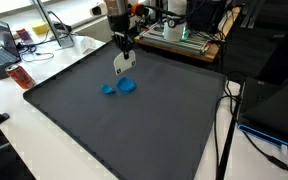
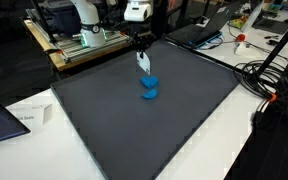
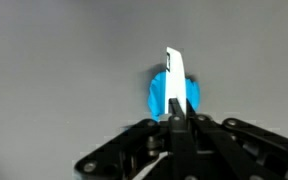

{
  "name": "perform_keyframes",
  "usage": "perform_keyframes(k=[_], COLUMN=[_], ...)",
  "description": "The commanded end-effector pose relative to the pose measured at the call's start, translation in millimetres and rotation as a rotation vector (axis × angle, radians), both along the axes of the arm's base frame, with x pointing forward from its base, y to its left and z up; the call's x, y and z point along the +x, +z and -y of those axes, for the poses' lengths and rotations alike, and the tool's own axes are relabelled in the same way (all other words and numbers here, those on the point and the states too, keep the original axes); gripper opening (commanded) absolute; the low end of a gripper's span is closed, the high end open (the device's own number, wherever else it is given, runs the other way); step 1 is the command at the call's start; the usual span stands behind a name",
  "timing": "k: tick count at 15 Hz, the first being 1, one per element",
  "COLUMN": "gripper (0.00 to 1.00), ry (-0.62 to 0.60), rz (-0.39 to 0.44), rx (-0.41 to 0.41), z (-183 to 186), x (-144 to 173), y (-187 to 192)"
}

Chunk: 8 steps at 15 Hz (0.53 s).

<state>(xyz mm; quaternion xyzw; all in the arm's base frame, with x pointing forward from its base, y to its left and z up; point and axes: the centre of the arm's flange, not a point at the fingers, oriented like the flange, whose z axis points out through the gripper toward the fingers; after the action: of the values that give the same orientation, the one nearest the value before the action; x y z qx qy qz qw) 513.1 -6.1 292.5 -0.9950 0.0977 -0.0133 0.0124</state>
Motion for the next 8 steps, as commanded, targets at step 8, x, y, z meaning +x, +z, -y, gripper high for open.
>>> perform_keyframes(k=[8], gripper=[0.01], ry=[0.153], rz=[-0.021], rx=[-0.074], z=[-37], x=[30], y=[-14])
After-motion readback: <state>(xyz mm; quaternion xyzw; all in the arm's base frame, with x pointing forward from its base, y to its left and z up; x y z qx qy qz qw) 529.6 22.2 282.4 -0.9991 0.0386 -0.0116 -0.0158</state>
